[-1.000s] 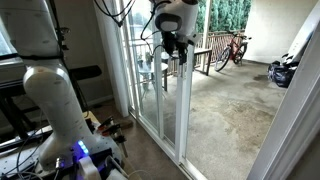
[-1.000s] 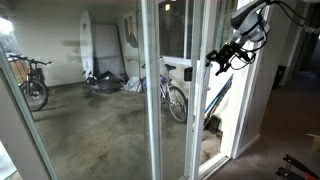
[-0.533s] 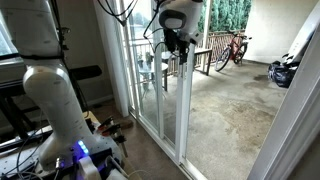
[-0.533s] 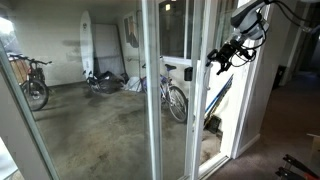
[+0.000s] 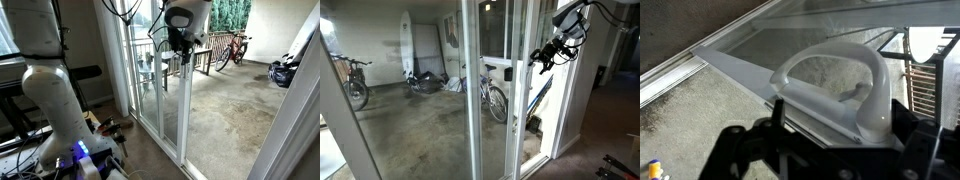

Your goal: Slide the glass door to the right.

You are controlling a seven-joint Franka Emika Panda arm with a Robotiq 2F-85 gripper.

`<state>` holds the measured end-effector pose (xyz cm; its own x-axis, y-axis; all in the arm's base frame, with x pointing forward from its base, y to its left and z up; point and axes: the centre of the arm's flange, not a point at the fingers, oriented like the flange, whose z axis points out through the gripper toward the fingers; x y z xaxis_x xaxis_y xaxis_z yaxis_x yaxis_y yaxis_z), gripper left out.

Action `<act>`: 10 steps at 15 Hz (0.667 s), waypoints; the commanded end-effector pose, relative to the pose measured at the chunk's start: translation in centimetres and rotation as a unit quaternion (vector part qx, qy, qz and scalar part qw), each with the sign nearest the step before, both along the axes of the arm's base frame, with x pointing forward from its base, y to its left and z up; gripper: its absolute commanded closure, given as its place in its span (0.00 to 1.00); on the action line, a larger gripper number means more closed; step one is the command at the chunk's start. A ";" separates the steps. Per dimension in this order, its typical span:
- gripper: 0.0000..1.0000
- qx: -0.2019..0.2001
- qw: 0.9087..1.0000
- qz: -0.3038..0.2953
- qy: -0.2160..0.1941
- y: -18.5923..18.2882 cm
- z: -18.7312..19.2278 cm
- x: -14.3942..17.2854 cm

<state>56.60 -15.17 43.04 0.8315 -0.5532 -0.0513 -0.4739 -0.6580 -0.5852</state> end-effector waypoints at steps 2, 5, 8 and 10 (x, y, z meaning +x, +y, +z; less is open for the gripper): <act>0.00 -0.054 0.997 -0.048 0.032 -6.0 -5.1 -0.6; 0.00 -0.056 0.996 -0.057 0.032 -7.2 -4.6 -1.2; 0.00 -0.055 0.995 -0.071 0.031 -8.8 -4.0 -1.9; 0.00 -0.055 0.995 -0.080 0.032 -9.7 -3.9 -2.2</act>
